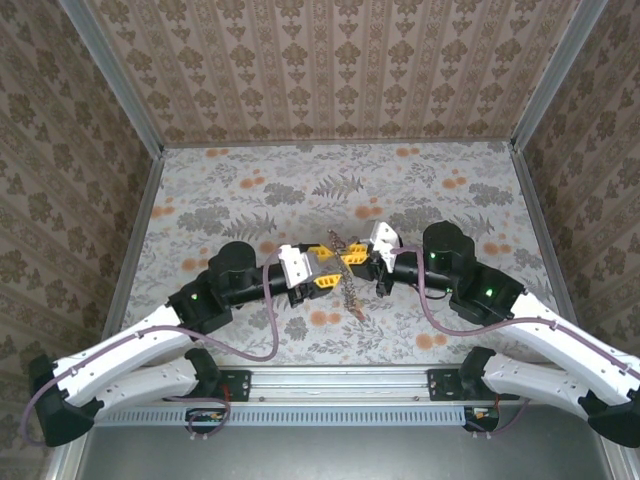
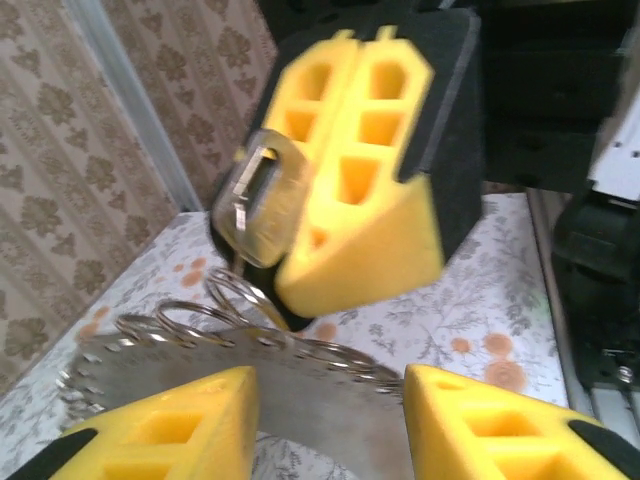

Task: Put the keys on the keyring

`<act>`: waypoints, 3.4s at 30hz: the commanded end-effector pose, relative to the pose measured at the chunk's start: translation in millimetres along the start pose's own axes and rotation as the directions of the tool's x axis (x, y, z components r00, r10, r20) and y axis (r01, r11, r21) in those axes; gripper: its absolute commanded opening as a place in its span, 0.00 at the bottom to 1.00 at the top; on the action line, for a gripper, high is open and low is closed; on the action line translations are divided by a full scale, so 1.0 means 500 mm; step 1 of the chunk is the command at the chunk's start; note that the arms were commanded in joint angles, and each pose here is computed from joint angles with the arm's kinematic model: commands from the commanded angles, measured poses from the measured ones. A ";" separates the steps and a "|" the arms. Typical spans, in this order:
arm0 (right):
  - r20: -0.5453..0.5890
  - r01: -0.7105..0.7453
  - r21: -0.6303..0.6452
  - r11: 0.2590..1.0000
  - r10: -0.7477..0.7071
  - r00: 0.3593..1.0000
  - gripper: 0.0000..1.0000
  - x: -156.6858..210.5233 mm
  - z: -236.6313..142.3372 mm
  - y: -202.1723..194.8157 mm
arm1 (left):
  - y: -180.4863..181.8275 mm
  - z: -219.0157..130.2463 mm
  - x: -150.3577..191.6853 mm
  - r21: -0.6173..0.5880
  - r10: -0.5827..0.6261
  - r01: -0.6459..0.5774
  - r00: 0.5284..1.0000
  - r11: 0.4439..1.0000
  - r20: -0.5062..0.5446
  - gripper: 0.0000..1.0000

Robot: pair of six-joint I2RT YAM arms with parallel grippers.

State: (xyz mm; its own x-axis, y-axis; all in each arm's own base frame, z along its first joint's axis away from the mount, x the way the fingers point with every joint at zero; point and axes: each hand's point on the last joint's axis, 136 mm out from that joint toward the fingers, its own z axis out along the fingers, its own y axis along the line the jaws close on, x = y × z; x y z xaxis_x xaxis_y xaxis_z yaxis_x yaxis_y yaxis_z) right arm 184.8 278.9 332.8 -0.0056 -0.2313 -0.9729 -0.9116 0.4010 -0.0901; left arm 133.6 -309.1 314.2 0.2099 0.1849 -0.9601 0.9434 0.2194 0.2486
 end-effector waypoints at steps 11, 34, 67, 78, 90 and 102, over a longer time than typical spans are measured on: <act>0.078 0.022 0.025 0.999 -0.024 0.997 0.00 -0.061 -0.008 -0.002 | 0.034 -0.014 -0.044 -0.109 0.105 -0.098 0.992 0.989 0.062 0.26; 0.072 0.016 0.030 0.999 -0.018 0.997 0.00 -0.052 -0.007 0.000 | 0.037 -0.016 -0.063 -0.128 0.133 -0.124 0.989 0.984 0.068 0.11; 0.053 -0.008 0.033 0.999 0.007 0.999 0.00 -0.033 0.001 -0.001 | 0.062 -0.010 -0.081 -0.209 0.153 -0.130 0.983 0.969 0.099 0.04; 0.069 0.010 -0.137 0.991 0.000 0.998 0.00 -0.028 0.008 0.057 | 0.063 -0.015 -0.075 -0.221 0.190 -0.167 0.978 0.961 0.087 0.00; 0.109 0.086 -0.366 0.927 -0.049 0.993 0.38 -0.015 -0.010 0.159 | 0.025 -0.062 -0.090 -0.100 0.196 -0.181 0.964 0.978 0.177 0.00; 0.119 0.156 -0.109 0.982 -0.143 0.983 0.32 -0.024 -0.052 0.087 | -0.011 -0.103 -0.112 0.080 0.128 -0.152 0.959 0.985 0.254 0.00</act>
State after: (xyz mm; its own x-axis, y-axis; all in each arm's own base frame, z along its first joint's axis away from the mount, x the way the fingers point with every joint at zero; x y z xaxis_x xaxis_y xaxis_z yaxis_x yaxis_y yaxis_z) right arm 120.3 283.0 341.0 0.1304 -0.1464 -0.9806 -0.9723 0.1747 -0.1554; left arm 125.9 -274.6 353.7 0.3795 0.0402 -0.9243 0.9033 0.2000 0.3796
